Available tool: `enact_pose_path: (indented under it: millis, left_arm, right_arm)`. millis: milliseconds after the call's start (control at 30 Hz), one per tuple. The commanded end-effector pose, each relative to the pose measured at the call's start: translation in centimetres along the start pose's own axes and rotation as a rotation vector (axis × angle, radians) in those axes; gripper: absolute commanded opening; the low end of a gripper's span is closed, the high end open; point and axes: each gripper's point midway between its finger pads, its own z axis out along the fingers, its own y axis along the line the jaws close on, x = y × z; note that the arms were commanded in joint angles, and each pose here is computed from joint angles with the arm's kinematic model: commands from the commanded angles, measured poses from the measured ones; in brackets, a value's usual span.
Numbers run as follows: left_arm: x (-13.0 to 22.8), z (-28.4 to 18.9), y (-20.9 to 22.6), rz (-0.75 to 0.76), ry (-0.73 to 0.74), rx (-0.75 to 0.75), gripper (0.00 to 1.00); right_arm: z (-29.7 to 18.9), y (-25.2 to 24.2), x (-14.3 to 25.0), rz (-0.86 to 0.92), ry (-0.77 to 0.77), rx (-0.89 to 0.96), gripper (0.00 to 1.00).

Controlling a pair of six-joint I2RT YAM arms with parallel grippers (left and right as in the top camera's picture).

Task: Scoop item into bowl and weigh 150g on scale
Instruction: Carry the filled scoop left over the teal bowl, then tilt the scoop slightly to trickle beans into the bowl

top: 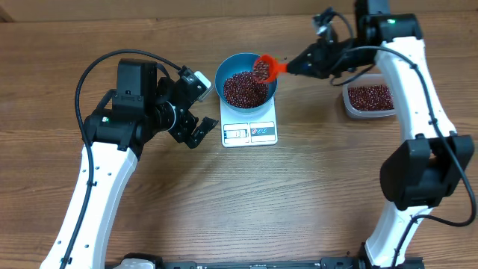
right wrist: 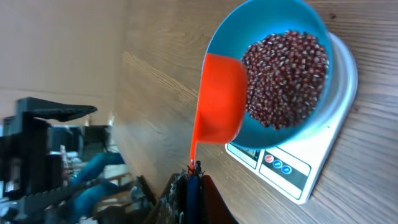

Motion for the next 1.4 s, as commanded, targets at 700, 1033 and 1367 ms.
enact_pose_path:
  millis: [700,1033,1367]
  left_arm:
    - [-0.7,-0.3,0.3,0.017,-0.017,-0.008,1.00]
    - [-0.7,-0.3,0.3,0.016,-0.018,-0.007,1.00]
    - [-0.7,-0.3,0.3,0.016,-0.017,-0.008,0.99]
  right_arm:
    - [2.7,3.2,-0.8,-0.122,-0.024,0.264,0.04]
    - [2.7,3.3,-1.1,-0.133,-0.036,0.262,0.04]
    - [2.5,2.9,-1.2,-0.132,-0.040,0.288,0.04]
